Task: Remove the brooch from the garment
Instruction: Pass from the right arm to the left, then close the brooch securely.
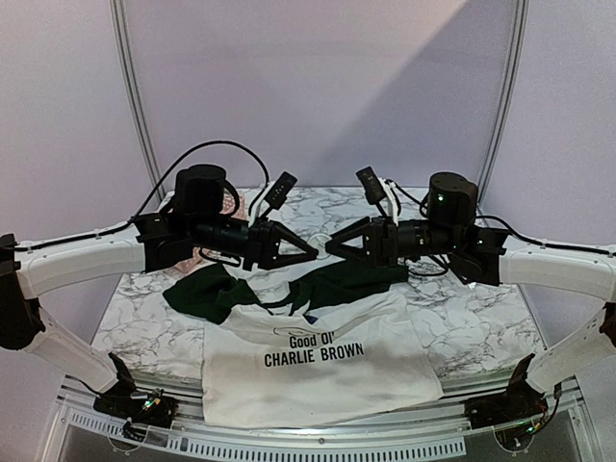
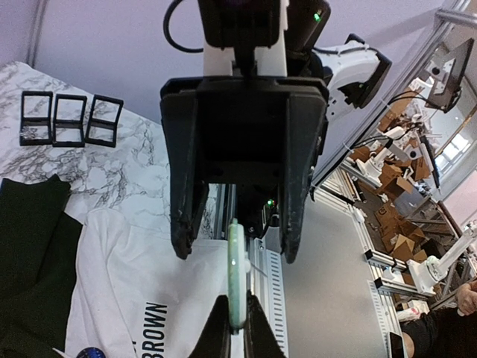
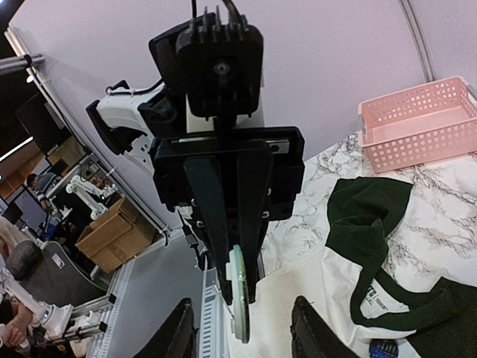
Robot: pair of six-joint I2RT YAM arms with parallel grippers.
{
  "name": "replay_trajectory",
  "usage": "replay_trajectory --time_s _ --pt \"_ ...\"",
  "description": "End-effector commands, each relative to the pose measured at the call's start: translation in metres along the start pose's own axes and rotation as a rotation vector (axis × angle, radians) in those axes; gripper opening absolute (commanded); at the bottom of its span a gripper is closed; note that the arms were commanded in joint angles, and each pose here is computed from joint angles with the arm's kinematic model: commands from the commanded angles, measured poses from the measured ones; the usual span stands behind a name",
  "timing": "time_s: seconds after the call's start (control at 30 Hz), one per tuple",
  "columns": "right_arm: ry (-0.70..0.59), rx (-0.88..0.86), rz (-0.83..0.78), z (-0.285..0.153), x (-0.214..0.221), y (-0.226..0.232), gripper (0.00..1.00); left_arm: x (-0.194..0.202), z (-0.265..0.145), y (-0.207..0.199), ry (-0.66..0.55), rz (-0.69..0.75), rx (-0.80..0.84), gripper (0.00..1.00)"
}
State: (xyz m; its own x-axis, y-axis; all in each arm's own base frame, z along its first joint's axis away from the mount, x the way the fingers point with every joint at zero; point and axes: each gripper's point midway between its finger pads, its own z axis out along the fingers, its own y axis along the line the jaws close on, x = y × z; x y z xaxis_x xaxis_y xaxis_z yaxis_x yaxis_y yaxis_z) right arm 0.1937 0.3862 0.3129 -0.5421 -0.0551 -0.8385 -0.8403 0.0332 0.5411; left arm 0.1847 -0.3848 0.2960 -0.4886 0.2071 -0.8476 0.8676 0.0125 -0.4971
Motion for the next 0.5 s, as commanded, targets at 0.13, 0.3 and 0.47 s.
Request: replay_trajectory --time_s 0.13,0.3,0.47 --pt "-0.019 0.005 -0.025 -0.007 -0.005 0.01 0.5 -0.007 -0.001 -0.006 -0.017 0.027 0.008 0.0" --pt "-0.018 0.027 -0.035 -0.002 -0.004 0.008 0.5 -0.007 -0.001 -0.005 -0.018 0.026 0.004 0.0" --pt "0.019 0.026 -0.021 0.006 0.004 0.004 0.41 -0.008 -0.002 -0.005 -0.023 0.024 -0.002 0.0"
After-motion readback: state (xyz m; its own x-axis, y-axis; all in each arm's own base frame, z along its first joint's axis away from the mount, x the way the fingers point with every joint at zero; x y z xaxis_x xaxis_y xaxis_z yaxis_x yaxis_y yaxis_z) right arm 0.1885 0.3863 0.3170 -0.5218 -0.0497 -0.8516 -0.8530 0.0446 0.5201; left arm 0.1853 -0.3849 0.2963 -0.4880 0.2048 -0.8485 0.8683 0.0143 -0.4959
